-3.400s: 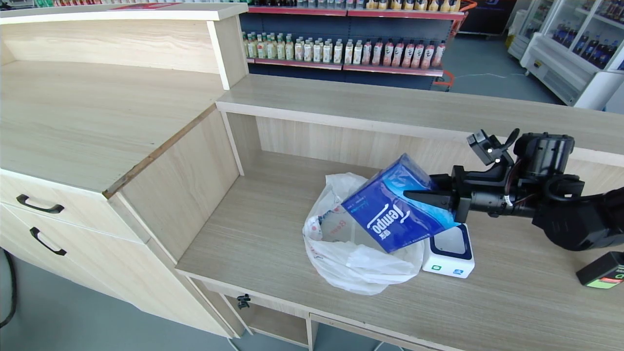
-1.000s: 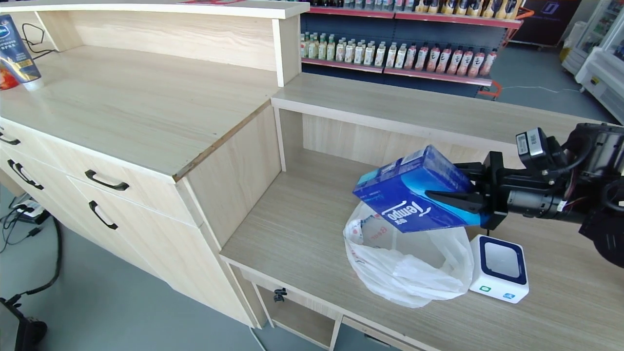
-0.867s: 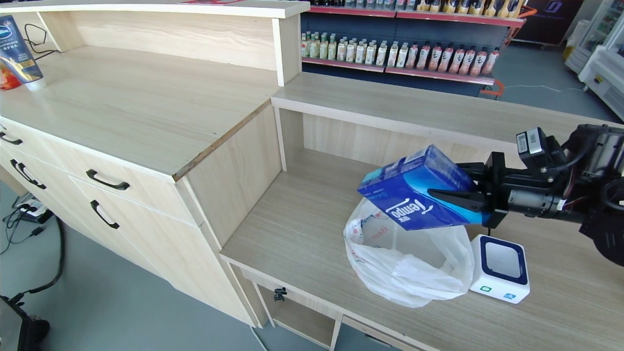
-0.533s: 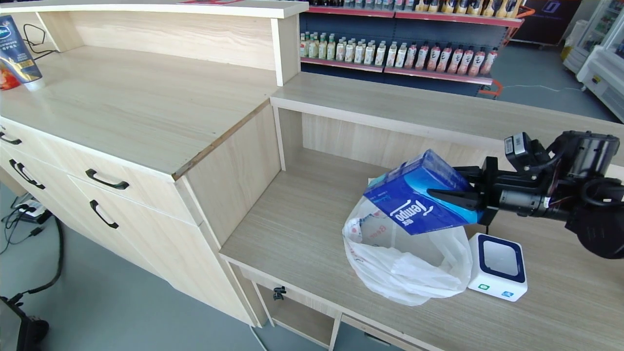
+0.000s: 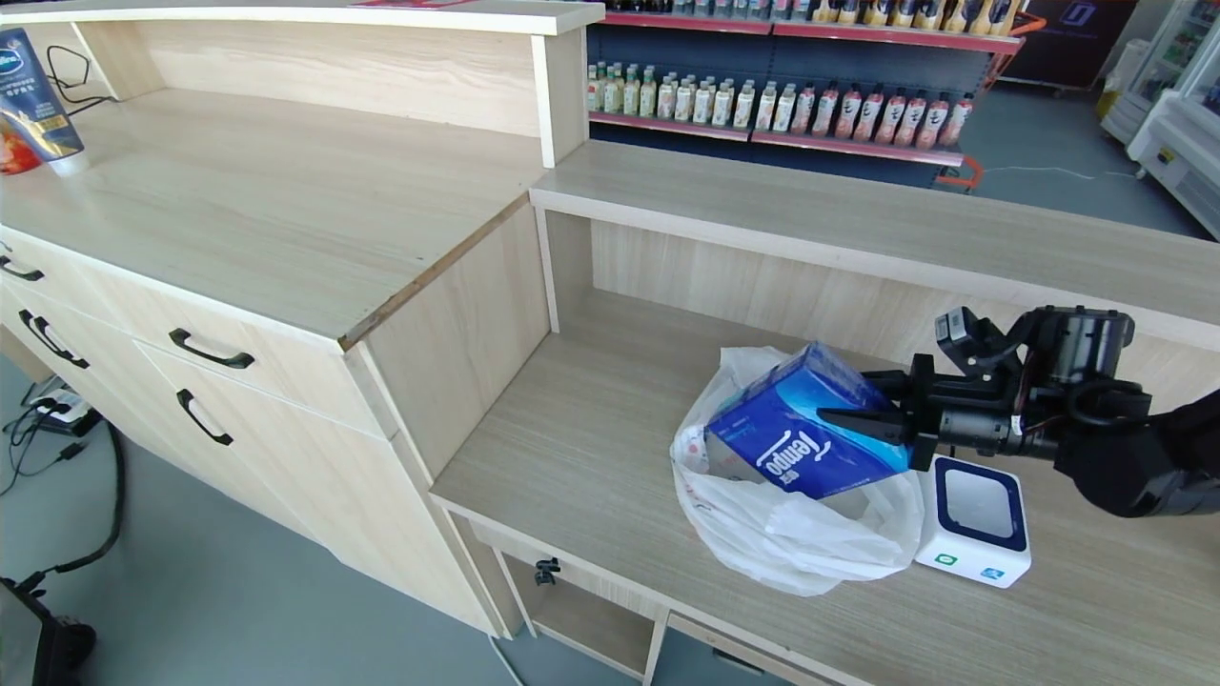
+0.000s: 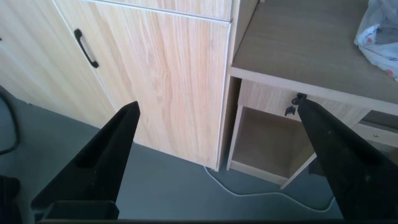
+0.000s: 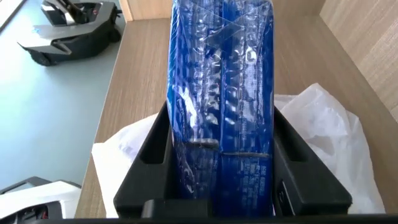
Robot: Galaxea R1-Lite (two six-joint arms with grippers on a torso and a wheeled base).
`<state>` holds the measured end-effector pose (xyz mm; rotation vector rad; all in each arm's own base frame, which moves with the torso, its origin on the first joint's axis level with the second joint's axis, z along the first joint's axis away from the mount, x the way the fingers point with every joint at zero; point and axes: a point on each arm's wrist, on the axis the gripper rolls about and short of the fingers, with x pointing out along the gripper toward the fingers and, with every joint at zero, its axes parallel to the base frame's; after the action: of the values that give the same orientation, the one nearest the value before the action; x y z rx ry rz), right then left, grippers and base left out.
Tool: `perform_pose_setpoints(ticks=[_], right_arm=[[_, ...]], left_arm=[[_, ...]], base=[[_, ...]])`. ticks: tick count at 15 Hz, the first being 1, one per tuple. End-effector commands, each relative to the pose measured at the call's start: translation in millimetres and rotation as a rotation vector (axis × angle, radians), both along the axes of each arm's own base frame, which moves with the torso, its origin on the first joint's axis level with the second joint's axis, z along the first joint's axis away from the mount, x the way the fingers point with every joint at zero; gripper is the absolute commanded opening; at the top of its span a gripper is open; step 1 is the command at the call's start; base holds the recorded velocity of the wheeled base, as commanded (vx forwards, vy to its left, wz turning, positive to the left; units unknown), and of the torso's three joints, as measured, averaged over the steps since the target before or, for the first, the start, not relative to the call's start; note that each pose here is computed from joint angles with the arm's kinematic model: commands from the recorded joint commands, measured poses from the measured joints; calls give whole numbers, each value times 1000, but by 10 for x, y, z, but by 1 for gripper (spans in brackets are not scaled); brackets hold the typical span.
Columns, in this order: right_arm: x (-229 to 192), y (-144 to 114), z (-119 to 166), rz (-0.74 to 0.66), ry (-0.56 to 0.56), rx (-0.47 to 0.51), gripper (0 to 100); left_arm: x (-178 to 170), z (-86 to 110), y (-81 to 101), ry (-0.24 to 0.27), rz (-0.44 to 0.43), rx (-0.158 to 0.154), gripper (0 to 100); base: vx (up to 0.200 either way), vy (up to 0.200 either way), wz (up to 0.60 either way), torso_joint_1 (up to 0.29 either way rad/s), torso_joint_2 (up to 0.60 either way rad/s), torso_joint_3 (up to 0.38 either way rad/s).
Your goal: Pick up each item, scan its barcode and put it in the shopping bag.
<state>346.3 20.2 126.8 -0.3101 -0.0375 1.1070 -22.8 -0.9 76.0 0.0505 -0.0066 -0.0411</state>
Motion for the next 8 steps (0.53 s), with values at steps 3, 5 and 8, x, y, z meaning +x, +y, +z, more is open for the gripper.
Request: perform_pose_setpoints(ticks=[3, 5, 8], right_arm=[[24, 40, -160, 12, 49, -2, 0], [32, 56, -194, 18, 61, -2, 0], [50, 57, -254, 18, 75, -3, 0]], left_arm=[[0, 1, 0, -1, 0, 0, 100], [0, 1, 0, -1, 0, 0, 100], [0, 1, 0, -1, 0, 0, 100]], base=[[0, 0, 0, 0, 0, 0], [0, 0, 0, 0, 0, 0], [0, 0, 0, 0, 0, 0]])
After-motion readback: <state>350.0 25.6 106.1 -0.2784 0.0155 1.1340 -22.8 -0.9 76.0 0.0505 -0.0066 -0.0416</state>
